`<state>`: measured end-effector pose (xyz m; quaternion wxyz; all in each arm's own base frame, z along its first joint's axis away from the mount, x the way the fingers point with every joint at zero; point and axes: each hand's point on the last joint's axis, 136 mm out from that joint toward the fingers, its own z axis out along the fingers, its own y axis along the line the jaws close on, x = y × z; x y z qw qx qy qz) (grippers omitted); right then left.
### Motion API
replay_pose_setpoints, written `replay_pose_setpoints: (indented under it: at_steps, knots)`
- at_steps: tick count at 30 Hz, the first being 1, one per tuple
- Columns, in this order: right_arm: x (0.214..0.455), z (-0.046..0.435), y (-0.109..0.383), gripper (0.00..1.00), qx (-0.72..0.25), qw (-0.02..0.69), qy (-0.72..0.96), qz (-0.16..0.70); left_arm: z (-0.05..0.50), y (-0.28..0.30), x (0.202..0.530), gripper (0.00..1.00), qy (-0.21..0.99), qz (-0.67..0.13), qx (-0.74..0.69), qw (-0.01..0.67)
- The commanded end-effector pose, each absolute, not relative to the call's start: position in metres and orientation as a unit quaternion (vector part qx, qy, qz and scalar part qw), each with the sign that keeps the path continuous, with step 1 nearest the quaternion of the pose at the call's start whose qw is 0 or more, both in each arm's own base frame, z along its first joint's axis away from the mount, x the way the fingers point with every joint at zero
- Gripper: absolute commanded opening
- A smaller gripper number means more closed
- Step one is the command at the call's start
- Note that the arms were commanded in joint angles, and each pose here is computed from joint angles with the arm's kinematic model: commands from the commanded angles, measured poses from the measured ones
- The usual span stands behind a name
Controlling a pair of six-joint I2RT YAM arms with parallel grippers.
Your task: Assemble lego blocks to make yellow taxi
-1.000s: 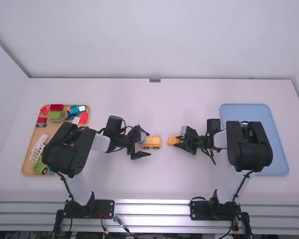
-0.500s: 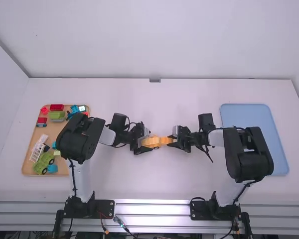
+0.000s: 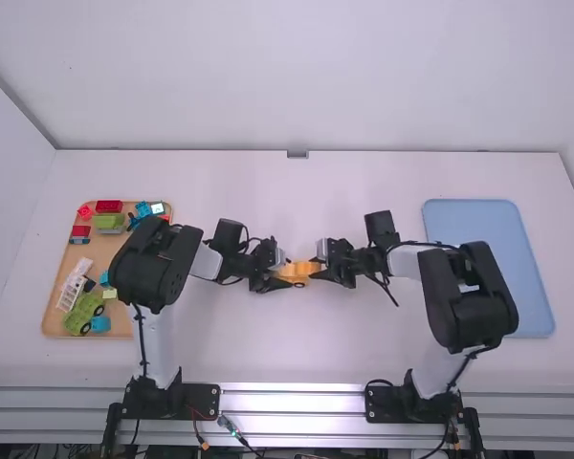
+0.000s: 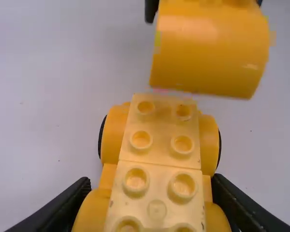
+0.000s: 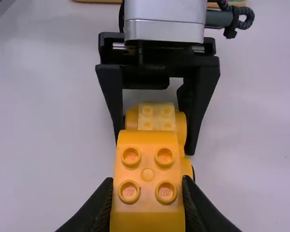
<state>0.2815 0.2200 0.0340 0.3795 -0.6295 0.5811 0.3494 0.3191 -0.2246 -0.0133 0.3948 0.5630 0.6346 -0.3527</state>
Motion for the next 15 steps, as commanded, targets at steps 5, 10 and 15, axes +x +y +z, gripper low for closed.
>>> replay_pose_setpoints:
  at_steps: [5, 10, 15]
  knots:
    - [0.277, 0.039, 0.237, 0.08, -0.647, 0.376, 0.566, 0.346, -0.016, -0.226, 0.308, 0.59, 0.626, -0.378, 0.561, 0.387]
    - [0.284, 0.026, 0.248, 0.08, -0.635, 0.377, 0.574, 0.355, -0.016, -0.227, 0.308, 0.59, 0.626, -0.380, 0.561, 0.387]
    - [0.285, 0.028, 0.250, 0.11, -0.619, 0.384, 0.570, 0.380, -0.016, -0.226, 0.308, 0.60, 0.627, -0.379, 0.560, 0.387]
